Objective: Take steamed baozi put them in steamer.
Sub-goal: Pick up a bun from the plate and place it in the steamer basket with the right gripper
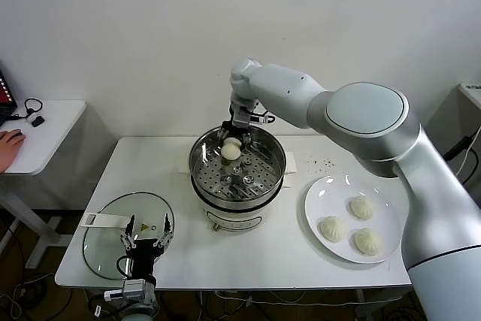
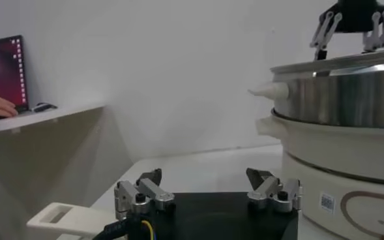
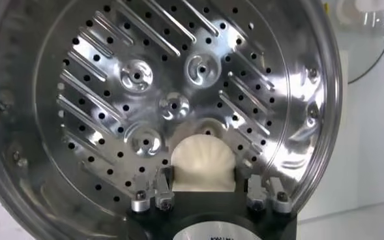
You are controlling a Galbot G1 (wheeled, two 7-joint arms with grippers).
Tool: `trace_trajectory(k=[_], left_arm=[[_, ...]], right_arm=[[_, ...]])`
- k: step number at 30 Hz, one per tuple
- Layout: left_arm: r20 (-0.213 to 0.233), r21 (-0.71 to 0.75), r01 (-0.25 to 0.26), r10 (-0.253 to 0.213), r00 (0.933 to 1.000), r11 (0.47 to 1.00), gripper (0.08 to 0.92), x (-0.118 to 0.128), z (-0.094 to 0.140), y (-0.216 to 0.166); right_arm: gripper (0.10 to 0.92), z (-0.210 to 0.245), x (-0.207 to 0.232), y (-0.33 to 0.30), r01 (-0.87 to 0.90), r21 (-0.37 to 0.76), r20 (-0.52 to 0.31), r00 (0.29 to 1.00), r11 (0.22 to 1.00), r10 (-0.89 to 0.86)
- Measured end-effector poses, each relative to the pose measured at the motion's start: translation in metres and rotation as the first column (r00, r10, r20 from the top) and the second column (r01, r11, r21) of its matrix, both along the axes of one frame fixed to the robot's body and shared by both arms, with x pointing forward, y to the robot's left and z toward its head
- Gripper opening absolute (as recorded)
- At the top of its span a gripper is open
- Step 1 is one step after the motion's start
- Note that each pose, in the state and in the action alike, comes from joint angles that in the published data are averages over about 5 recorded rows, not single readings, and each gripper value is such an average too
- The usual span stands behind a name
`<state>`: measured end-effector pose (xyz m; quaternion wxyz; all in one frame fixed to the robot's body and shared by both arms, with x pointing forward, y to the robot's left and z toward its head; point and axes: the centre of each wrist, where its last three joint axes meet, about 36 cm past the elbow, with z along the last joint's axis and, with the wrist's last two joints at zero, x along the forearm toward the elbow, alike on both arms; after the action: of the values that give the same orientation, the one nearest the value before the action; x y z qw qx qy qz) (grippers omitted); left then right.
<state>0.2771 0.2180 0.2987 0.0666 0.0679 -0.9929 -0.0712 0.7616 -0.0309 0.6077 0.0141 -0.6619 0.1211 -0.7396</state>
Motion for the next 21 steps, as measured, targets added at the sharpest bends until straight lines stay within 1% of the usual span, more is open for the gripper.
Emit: trace_trajectory(k=[8,10,12,15,18,21], left_arm=[[-0.001,-0.001,0.001,-0.001,1.0000,1.000,0.823,0.000,-0.002,0.000],[-0.001,-0.001,0.001,-0.001,1.0000,1.000,0.823,0.000,-0.002,0.000],[0.000,-0.001,0.001,-0.001,1.0000,1.000,0.823,0.000,-0.001,0.000],[0.001,0.000,0.001,-0.001,1.0000,1.000,0.823,0.001,-0.001,0.000],[0.002,0.000,0.001,-0.001,1.0000,1.000,0.823,0.001,0.000,0.000],[0.003,0.001,0.001,-0.001,1.0000,1.000,0.823,0.000,0.001,0.000]], right_arm=[[0.629,-0.004,0.003,-0.005,0.016,0.004,0.001,1.000,1.000,-0.016],[0.660,-0.004,0.003,-0.005,0.019,0.011,0.002,1.000,1.000,-0.019],[0.723,-0.003,0.004,-0.006,0.021,0.017,0.003,1.000,1.000,-0.021],[0.795,0.000,0.004,-0.006,0.022,0.022,0.005,1.000,1.000,-0.023],[0.817,0.005,0.004,-0.005,0.019,0.019,0.009,1.000,1.000,-0.019],[0.822,0.013,0.003,-0.002,0.011,0.011,0.014,1.000,1.000,-0.011]])
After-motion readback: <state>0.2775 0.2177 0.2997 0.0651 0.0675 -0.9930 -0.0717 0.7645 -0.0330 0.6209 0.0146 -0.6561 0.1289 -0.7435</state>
